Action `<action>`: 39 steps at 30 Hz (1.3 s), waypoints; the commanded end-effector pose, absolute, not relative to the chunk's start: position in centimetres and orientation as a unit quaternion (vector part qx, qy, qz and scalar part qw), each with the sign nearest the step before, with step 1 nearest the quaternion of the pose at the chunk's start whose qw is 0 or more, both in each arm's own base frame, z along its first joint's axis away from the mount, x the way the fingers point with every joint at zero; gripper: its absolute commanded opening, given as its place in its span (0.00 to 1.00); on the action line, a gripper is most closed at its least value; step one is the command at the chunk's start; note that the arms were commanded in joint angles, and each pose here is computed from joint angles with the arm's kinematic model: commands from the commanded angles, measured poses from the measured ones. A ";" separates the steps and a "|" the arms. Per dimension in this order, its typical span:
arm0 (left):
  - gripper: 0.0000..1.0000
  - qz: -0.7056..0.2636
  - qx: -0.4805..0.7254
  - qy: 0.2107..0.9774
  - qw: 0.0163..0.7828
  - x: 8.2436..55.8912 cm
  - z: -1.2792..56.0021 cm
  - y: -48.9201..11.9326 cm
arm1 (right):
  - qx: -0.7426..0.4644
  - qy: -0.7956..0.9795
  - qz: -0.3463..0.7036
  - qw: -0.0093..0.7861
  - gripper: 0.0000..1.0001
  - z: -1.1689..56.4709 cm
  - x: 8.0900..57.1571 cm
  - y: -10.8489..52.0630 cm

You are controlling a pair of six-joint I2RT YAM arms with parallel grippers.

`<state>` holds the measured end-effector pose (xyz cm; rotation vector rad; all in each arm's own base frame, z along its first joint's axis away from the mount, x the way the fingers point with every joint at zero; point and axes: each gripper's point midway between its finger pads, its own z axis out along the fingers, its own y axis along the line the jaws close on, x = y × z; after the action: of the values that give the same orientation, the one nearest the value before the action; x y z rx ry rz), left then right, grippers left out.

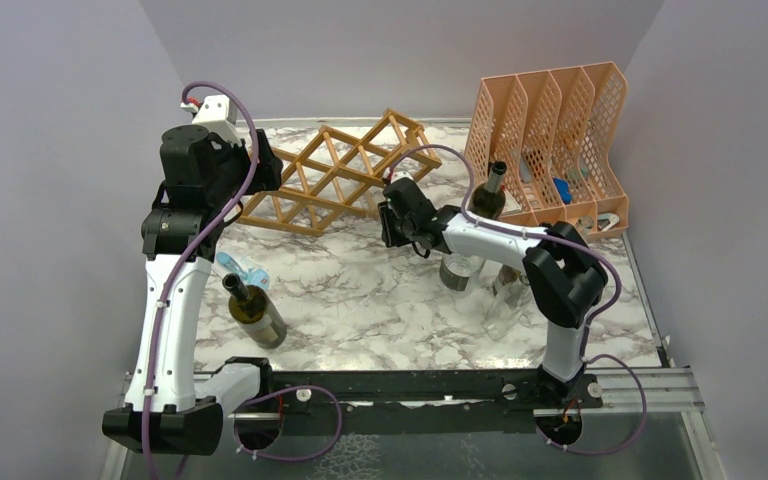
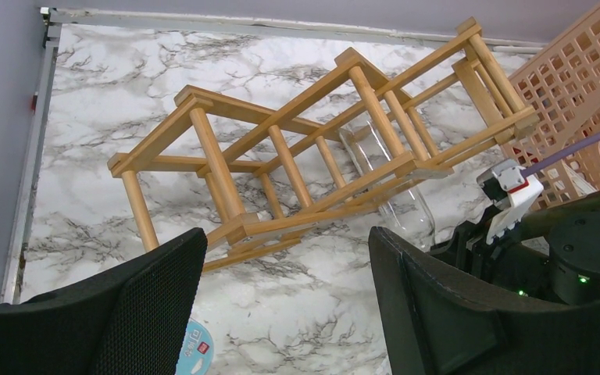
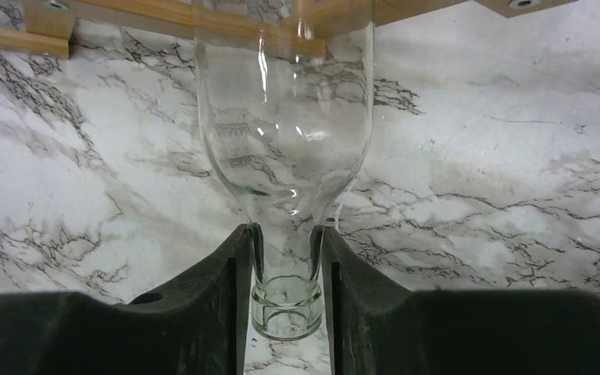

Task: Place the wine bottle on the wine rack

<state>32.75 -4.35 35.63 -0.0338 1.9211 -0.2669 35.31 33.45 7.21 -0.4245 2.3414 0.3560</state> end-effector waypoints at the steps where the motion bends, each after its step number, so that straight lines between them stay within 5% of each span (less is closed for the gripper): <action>1: 0.81 -0.121 0.000 0.815 0.566 32.3 35.7 -4.8 | -0.163 0.887 0.157 0.402 0.34 9.9 37.2 35.1; 10: 0.81 -0.129 0.004 0.811 0.571 31.8 36.1 -5.0 | -0.151 0.886 0.151 0.412 0.38 10.6 38.7 36.0; 19: 0.81 -0.145 0.017 0.802 0.580 30.8 36.9 -5.7 | -0.151 0.891 0.165 0.395 0.63 11.7 37.7 36.1; 24: 0.81 -0.168 0.032 0.789 0.590 29.6 37.8 -6.7 | -0.149 0.887 0.177 0.398 0.65 15.6 36.3 35.0; 39: 0.82 -0.275 0.161 0.734 0.600 22.8 40.5 -13.6 | -0.024 0.885 0.106 0.452 0.65 27.2 26.4 19.1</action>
<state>24.88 -12.03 39.07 0.2857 1.7684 -0.5625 29.22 24.41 28.97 -0.1636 2.1045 0.4308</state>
